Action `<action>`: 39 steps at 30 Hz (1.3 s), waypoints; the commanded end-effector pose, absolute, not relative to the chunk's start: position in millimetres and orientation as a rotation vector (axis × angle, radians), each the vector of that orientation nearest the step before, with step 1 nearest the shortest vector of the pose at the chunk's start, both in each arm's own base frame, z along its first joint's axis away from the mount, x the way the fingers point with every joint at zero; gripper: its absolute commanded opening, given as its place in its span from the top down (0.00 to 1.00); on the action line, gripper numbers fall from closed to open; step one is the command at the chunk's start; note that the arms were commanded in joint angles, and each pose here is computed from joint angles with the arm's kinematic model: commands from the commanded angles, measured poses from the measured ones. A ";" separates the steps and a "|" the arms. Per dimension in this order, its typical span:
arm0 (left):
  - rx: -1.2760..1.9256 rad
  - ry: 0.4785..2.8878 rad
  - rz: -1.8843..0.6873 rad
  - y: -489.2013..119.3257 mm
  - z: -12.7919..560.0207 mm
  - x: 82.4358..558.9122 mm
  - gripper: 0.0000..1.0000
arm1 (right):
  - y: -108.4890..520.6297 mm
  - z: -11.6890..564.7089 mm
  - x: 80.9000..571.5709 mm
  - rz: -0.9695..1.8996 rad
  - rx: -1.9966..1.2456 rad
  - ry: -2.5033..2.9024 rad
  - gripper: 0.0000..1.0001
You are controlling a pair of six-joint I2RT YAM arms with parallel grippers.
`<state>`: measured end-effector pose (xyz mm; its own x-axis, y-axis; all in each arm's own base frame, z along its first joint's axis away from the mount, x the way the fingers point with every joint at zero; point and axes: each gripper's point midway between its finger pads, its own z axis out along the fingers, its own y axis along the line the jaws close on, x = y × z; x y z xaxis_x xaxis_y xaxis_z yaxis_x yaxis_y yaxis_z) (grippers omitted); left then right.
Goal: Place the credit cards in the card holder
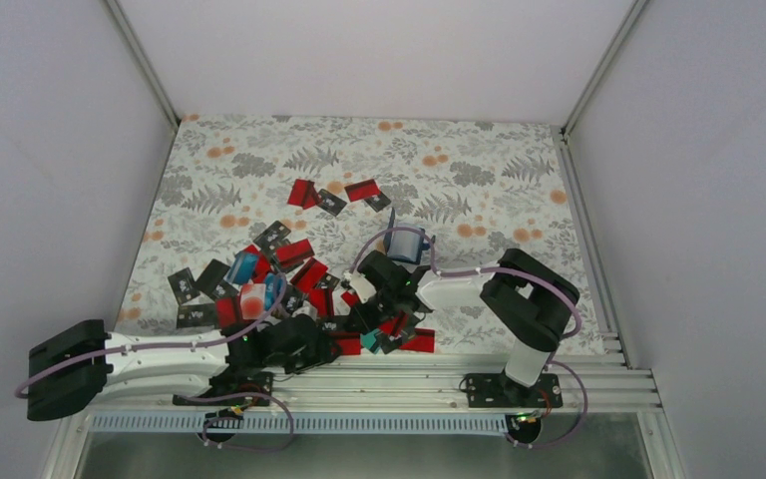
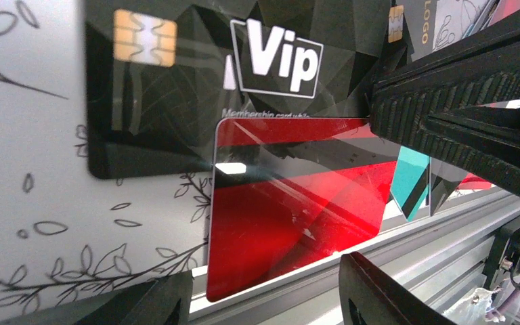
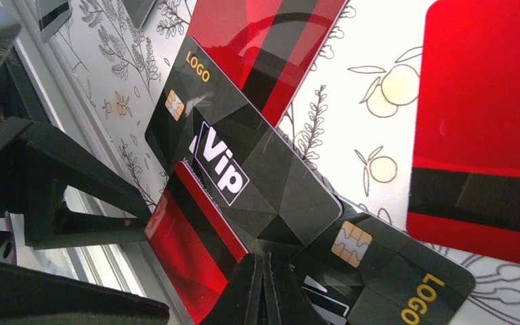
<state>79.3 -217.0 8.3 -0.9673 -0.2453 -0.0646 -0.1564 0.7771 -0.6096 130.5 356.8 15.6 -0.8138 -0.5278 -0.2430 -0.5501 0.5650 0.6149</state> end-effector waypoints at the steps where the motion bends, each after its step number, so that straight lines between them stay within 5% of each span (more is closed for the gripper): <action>1: -0.353 2.759 -0.965 -220.1 6.6 91.3 0.47 | 347.9 -5.4 114.7 1.051 -0.998 2.812 0.96; 32: -0.393 2.524 -0.951 -229.5 64.7 132.0 0.97 | 351.7 -0.4 115.2 1.044 -1.023 2.801 0.96; 39: -0.337 2.507 -0.878 -232.8 84.8 140.2 0.98 | 354.9 49.1 152.5 0.966 -0.871 2.706 0.96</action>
